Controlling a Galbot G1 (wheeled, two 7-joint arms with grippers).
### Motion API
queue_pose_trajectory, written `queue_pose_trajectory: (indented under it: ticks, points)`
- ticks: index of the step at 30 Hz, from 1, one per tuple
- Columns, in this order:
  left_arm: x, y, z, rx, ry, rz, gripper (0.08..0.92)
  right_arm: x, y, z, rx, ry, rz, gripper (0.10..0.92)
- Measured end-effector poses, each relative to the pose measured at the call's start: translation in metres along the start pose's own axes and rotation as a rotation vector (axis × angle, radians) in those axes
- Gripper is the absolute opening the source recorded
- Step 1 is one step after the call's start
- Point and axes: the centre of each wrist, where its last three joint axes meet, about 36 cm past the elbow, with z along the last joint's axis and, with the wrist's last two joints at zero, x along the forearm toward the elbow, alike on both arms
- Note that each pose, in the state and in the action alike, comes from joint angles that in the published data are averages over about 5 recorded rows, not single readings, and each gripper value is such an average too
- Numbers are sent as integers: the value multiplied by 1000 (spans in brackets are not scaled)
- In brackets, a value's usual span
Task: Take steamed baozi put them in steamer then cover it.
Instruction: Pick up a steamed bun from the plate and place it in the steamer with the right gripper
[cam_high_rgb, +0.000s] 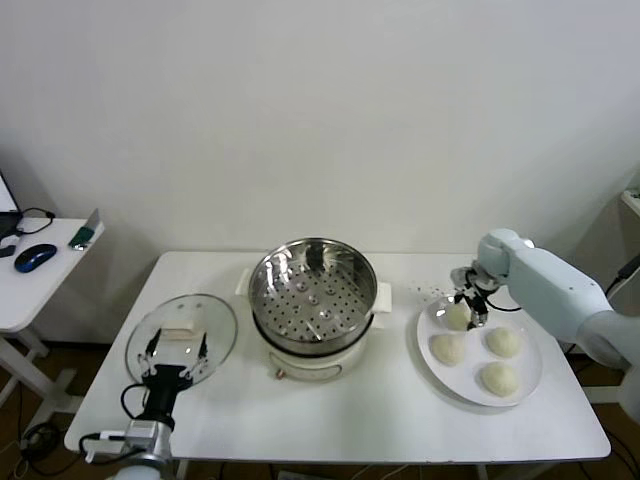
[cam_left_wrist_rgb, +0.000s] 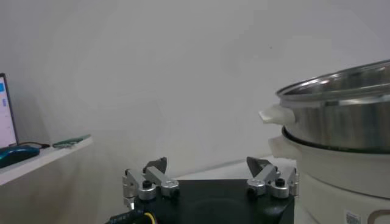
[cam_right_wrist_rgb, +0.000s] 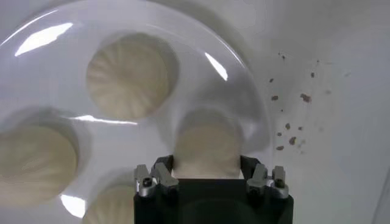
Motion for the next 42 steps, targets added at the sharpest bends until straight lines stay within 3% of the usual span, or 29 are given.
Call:
queue_pose_trajectory:
  ticks: [12, 23, 32, 42]
  points:
    - [6, -4, 2, 4, 11, 11, 823, 110, -52, -37, 249, -33, 79, 707]
    - [14, -6, 2, -3, 26, 21, 823, 201, -99, -157, 694, -32, 146, 712]
    - [21, -3, 2, -9, 34, 17, 823, 222, -111, -271, 1068, 22, 189, 713]
    - [26, -1, 4, -9, 40, 13, 823, 199, -109, -351, 1299, 63, 190, 721]
